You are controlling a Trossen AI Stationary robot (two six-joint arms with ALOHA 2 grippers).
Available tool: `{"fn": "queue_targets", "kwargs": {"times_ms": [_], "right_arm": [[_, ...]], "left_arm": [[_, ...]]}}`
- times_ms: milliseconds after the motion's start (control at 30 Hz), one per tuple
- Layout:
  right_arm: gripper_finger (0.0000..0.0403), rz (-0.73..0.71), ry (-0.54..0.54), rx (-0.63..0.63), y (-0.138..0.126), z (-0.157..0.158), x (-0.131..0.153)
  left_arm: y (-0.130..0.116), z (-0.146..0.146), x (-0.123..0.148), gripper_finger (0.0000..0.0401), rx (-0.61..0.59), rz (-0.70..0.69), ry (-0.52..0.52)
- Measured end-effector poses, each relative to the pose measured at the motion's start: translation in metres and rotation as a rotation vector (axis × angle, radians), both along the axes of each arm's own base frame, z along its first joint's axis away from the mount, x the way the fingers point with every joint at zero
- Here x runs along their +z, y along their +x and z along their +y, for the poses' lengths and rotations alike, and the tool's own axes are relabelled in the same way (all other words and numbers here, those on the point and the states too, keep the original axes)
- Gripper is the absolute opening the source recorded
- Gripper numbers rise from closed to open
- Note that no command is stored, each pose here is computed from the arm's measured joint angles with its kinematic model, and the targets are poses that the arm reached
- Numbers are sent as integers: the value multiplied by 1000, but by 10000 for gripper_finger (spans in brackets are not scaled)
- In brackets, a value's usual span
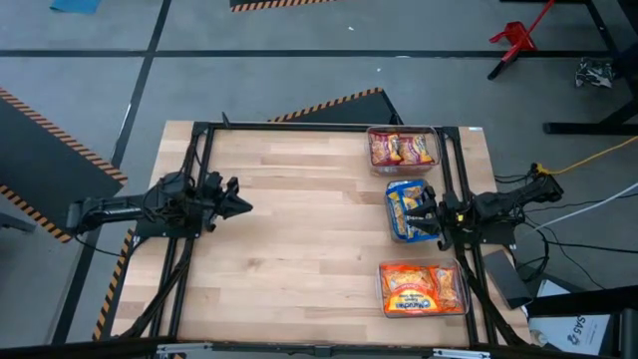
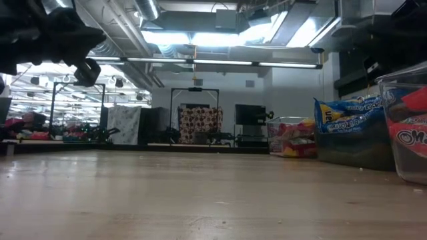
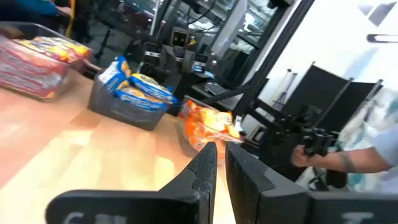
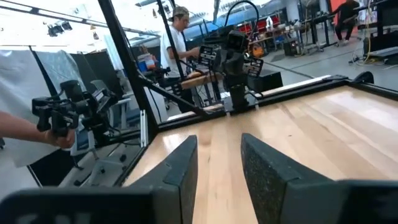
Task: Sort Maruchan noodles
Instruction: Return to Home Position
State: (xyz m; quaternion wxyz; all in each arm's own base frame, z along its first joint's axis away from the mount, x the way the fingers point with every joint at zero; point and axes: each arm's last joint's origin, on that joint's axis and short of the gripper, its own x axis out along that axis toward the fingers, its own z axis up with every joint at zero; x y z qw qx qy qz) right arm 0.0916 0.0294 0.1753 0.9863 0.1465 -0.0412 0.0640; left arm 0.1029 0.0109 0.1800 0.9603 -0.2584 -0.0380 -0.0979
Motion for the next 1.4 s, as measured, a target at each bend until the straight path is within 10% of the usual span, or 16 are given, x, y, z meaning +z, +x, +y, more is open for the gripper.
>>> {"fn": "queue_targets", "kwargs": {"times_ms": [1400], "right_arm": [[111, 29, -91, -73, 0, -2, -3]], "left_arm": [[1, 3, -6, 27, 116, 44, 79]]}}
